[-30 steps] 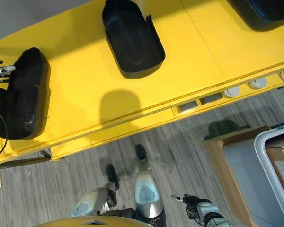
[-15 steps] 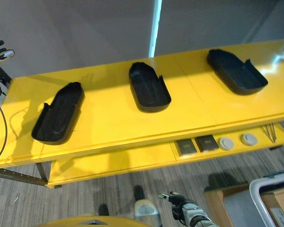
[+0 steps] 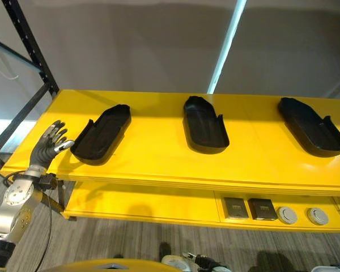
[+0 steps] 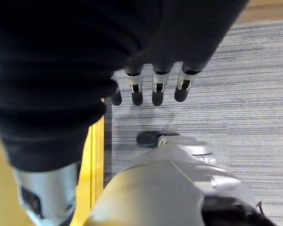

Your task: Move parts from the plastic box to the shelf.

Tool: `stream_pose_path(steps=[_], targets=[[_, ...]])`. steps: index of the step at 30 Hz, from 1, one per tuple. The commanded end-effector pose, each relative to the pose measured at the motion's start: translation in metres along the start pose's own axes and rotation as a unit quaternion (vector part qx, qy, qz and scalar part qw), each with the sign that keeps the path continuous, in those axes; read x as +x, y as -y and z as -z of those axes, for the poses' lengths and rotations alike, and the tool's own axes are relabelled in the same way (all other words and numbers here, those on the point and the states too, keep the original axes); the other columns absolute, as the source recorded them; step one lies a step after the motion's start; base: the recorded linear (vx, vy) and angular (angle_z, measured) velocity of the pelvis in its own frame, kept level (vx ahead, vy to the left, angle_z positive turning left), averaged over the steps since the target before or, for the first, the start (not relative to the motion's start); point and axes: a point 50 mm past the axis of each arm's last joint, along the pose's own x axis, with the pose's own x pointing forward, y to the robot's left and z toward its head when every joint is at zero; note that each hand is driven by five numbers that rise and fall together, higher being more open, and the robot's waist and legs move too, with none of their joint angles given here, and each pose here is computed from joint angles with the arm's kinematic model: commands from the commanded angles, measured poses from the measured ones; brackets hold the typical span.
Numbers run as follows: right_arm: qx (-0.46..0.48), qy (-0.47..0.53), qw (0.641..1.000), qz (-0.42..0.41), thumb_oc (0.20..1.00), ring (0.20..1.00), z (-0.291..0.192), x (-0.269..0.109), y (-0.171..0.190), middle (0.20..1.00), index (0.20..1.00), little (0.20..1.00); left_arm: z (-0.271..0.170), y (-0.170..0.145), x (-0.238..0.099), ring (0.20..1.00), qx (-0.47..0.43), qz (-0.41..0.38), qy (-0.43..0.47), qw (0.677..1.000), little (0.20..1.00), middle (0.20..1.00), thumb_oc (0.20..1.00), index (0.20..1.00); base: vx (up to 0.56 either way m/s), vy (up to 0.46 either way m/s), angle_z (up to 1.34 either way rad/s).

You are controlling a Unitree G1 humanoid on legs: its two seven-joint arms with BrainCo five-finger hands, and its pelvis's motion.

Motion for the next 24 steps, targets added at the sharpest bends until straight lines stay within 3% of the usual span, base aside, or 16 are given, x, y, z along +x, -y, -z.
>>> stream_pose_path(steps=[1, 2, 11, 24], targets=[[-0.025, -0.004, 1.000, 0.017, 1.000, 1.000, -0.014, 0.002, 0.006, 1.000, 1.000, 1.000, -0.037, 0.012, 0.016, 0.576, 0.030, 0.037, 0.108, 0.993, 0.576, 0.576, 0.576, 0.576, -0.03, 0.017, 0.21], [-0.019, -0.003, 1.000, 0.018, 1.000, 1.000, -0.015, 0.001, 0.009, 1.000, 1.000, 1.000, -0.032, 0.017, 0.011, 0.200, 0.041, 0.060, 0.107, 0.992, 0.200, 0.200, 0.200, 0.200, -0.03, 0.018, 0.17], [-0.007, -0.008, 1.000, 0.021, 1.000, 1.000, -0.016, 0.001, 0.014, 1.000, 1.000, 1.000, -0.031, 0.026, 0.005, 0.200, 0.046, 0.101, 0.115, 0.987, 0.200, 0.200, 0.200, 0.200, 0.00, 0.013, 0.03], [0.004, -0.009, 0.999, 0.036, 1.000, 1.000, -0.011, -0.003, 0.025, 1.000, 1.000, 1.000, -0.024, 0.028, 0.012, 0.200, 0.042, 0.082, 0.084, 0.992, 0.200, 0.200, 0.200, 0.200, 0.00, 0.003, -0.03]])
